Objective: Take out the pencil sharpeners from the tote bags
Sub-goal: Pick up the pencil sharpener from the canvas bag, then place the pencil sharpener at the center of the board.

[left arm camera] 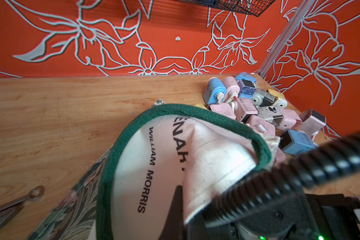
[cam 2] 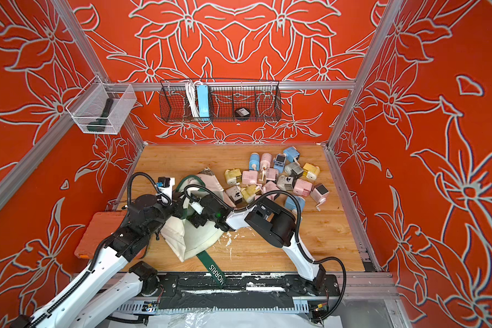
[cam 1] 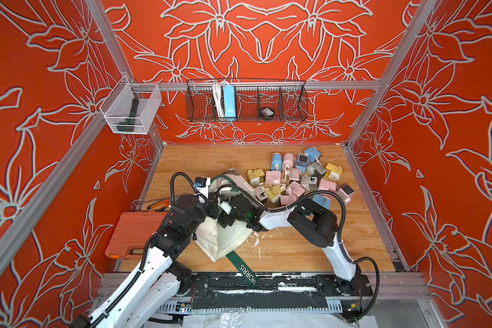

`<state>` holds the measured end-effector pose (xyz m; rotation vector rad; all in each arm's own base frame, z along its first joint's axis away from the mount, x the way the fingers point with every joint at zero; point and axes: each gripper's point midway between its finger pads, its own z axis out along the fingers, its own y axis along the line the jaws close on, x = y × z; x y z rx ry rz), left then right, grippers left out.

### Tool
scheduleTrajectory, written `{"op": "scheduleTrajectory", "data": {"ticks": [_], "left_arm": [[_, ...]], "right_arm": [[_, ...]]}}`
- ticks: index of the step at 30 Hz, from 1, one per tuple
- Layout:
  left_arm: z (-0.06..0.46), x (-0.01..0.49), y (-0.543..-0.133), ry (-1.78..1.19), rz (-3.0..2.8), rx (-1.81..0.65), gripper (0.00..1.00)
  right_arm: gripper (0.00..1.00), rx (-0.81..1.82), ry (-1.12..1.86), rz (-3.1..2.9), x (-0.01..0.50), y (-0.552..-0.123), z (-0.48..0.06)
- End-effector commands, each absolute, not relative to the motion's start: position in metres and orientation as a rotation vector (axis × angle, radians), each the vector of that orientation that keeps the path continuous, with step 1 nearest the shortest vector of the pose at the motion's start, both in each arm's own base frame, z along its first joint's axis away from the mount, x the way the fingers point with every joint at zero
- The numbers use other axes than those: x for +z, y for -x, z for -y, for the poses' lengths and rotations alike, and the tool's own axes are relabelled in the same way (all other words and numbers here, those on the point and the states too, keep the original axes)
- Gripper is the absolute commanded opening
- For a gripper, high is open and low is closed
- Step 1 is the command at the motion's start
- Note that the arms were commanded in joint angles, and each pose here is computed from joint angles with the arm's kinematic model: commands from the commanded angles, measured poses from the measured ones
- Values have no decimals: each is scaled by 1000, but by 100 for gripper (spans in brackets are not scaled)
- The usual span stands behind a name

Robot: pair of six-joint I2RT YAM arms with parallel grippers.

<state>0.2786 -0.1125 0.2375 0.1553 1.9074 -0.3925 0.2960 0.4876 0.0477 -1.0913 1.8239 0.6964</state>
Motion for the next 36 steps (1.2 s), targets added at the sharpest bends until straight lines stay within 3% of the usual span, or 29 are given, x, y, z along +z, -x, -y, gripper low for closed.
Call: {"op": "scheduleTrajectory", "data": {"ticks": [1, 7, 20, 26, 36], "left_arm": [[111, 224, -275, -151, -1950, -389, 0], [109, 223, -276, -141, -1955, -370, 0], [104, 219, -278, -120, -1977, -335, 0], [103, 219, -278, -116, -1978, -335, 0], [103, 219, -278, -116, -1981, -337, 0]], "right_arm": [[65, 791, 1129, -1799, 65, -272, -481], [57, 888, 1151, -1837, 86, -239, -454], [53, 921, 1097, -1998, 134, -188, -378], [52, 744, 922, -2102, 141, -197, -318], [50, 527, 551, -2269, 106, -225, -229]]}}
